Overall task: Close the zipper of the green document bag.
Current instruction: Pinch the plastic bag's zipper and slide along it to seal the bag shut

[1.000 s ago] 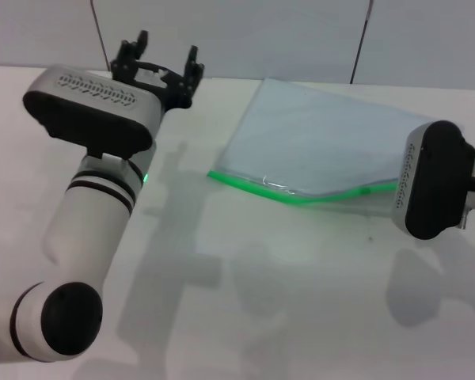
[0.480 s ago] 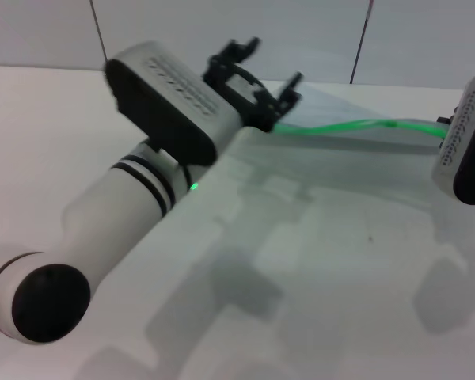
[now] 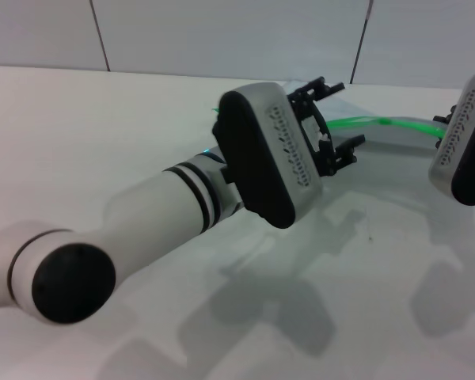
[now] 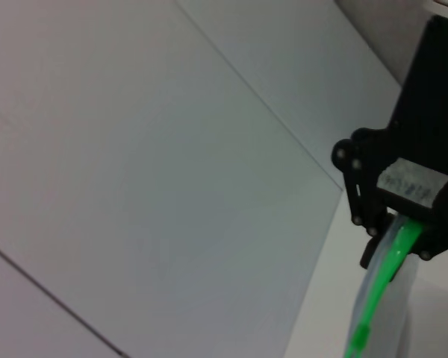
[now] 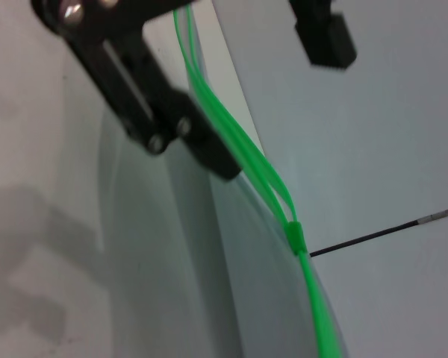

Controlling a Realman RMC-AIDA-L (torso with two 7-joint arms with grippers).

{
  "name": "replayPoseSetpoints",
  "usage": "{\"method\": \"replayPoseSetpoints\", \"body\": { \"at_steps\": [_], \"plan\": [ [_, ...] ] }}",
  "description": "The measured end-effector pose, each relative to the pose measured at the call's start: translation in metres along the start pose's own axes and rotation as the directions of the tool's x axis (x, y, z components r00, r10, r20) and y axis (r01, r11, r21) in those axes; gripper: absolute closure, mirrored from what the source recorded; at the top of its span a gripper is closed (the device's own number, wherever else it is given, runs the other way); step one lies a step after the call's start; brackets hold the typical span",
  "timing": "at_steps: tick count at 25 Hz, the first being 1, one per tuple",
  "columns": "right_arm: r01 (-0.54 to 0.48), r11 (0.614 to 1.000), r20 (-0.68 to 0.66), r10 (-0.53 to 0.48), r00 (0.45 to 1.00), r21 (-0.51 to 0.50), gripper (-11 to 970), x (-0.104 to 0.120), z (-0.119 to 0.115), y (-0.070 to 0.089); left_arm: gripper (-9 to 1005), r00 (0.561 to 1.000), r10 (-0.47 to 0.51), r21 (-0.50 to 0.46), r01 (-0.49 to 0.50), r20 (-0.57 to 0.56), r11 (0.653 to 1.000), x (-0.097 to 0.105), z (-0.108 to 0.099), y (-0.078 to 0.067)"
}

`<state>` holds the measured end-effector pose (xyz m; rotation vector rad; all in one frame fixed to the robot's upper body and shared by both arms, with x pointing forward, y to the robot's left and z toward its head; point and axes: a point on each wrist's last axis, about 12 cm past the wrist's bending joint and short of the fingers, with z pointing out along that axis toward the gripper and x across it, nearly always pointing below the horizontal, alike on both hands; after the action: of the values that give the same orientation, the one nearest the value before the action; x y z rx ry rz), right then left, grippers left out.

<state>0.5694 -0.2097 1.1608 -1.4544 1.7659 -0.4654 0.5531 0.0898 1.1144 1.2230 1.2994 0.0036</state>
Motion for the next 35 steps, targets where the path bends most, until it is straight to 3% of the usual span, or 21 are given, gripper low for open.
{"method": "replayPoseSetpoints", "body": {
  "at_steps": [4, 21, 29, 35],
  "plan": [
    [-0.002, 1.0, 0.007, 0.002, 1.0, -0.001, 905, -0.002, 0.0, 0.001, 276, 0.999, 0.041, 0.034, -0.041, -0.009, 0.999, -0.002, 0.004, 0.001],
    [0.027, 1.0, 0.056, -0.028, 0.998, 0.009, 906, -0.017, -0.007, 0.006, 276, 0.985, 0.169, 0.011, -0.169, -0.015, 0.986, -0.004, 0.014, -0.008],
    [0.028, 1.0, 0.058, -0.029, 0.998, 0.011, 905, -0.018, -0.007, 0.005, 392, 0.977, 0.214, 0.022, -0.214, -0.014, 0.977, -0.007, 0.018, -0.018],
    [0.027, 1.0, 0.058, -0.028, 0.998, 0.011, 907, -0.017, -0.007, 0.005, 479, 0.976, 0.216, -0.029, -0.216, -0.017, 0.976, -0.007, 0.017, -0.014]
  ]
}}
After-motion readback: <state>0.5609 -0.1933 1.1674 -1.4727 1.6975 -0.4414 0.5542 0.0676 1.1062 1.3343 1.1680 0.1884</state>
